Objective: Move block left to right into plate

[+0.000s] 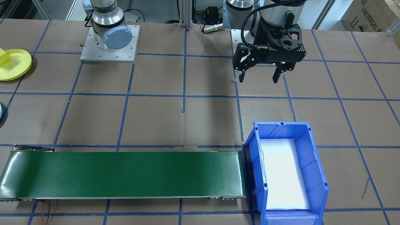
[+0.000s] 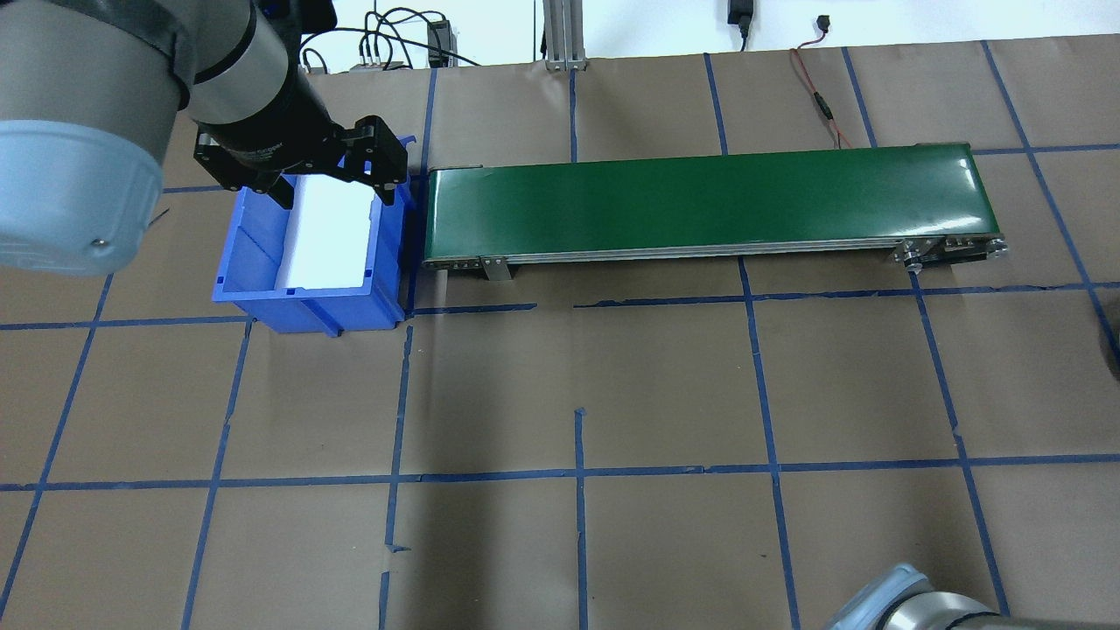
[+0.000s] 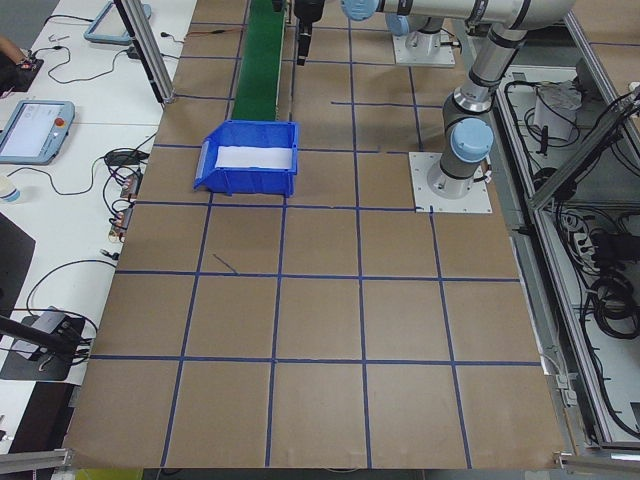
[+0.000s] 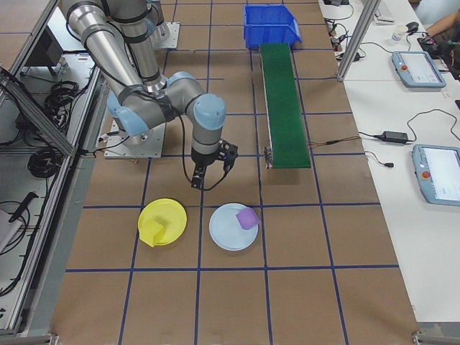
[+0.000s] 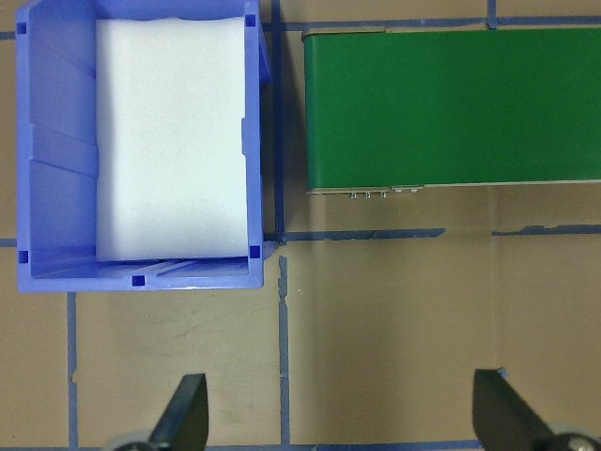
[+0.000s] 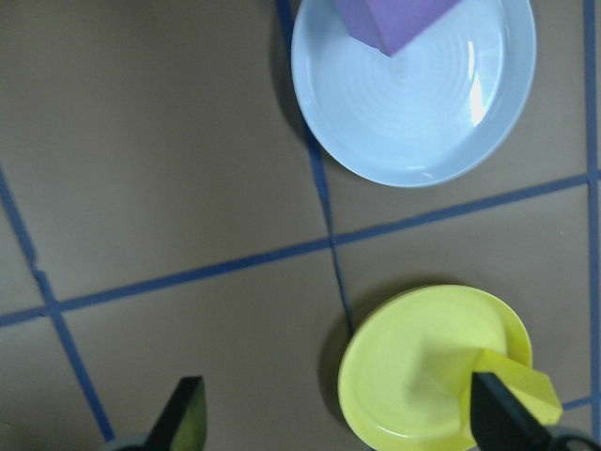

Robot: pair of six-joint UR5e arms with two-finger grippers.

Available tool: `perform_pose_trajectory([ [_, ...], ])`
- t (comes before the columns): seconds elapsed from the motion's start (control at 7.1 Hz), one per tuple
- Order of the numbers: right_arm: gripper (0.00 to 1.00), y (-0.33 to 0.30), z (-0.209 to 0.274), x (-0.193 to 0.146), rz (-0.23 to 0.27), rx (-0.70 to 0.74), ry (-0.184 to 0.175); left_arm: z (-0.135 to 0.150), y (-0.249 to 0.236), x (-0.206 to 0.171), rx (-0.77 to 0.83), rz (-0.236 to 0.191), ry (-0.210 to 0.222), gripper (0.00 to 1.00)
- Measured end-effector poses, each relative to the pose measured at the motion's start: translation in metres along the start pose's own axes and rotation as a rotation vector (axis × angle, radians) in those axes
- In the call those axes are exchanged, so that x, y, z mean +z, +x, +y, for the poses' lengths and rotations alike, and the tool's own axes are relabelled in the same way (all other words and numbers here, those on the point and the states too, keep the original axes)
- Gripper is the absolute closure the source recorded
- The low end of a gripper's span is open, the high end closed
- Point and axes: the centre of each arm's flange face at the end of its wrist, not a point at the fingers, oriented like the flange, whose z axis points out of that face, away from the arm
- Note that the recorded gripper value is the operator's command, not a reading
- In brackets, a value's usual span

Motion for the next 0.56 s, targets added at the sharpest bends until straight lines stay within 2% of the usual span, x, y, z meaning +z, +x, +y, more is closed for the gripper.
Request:
perform_pose_trajectory([
  [0.42,0.0,-0.175,-0.017,-0.084,0.009,0.026,0.0,0.0,0.0,-0.001,0.0,-0.001,0.002,0.0],
  [0.56,0.0,-0.235,-0.012,-0.117,0.009,0.039,0.018,0.0,0.0,-0.002,0.0,-0.002,0.003,0.0],
])
